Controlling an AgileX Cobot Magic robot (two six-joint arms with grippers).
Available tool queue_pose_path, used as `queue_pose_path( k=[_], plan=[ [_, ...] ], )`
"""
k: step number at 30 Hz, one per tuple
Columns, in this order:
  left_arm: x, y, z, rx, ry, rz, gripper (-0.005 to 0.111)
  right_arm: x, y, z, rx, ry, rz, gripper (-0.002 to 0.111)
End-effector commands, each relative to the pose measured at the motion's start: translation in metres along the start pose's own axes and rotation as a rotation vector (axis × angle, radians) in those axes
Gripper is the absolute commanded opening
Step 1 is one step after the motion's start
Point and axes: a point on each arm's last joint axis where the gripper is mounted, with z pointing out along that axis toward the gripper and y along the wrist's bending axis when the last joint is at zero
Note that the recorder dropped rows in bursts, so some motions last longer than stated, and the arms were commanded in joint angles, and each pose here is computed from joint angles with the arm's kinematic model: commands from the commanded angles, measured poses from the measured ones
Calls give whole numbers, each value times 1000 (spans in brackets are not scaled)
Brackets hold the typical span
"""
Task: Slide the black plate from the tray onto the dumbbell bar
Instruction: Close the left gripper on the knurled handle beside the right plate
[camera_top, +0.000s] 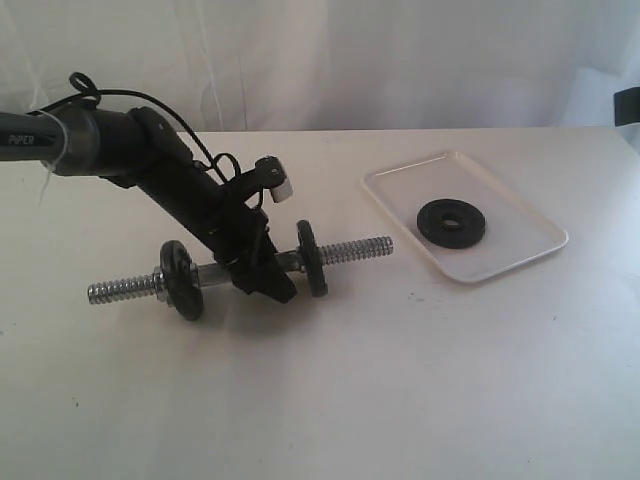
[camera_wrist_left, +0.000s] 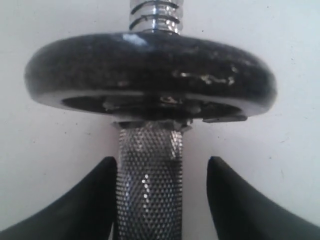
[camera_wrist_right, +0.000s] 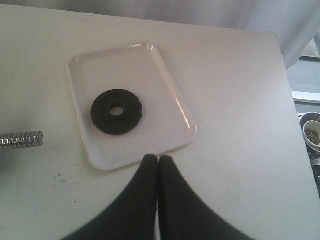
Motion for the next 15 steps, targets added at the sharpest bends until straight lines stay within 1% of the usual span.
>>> queue_pose_path(
  k=[1, 4, 9, 15],
  plan=[
    [3, -1, 10, 32, -8, -17, 57, 0, 0, 1, -1, 1, -10, 0],
    [5, 1, 14, 30, -5, -22, 53, 0, 0, 1, -1, -1, -10, 0],
    [6, 2, 14, 27, 7, 32, 46, 0, 0, 1, -1, -1, -10, 0],
    [9, 1, 14, 34, 39, 54, 43, 0, 0, 1, -1, -4, -10, 0]
  ],
)
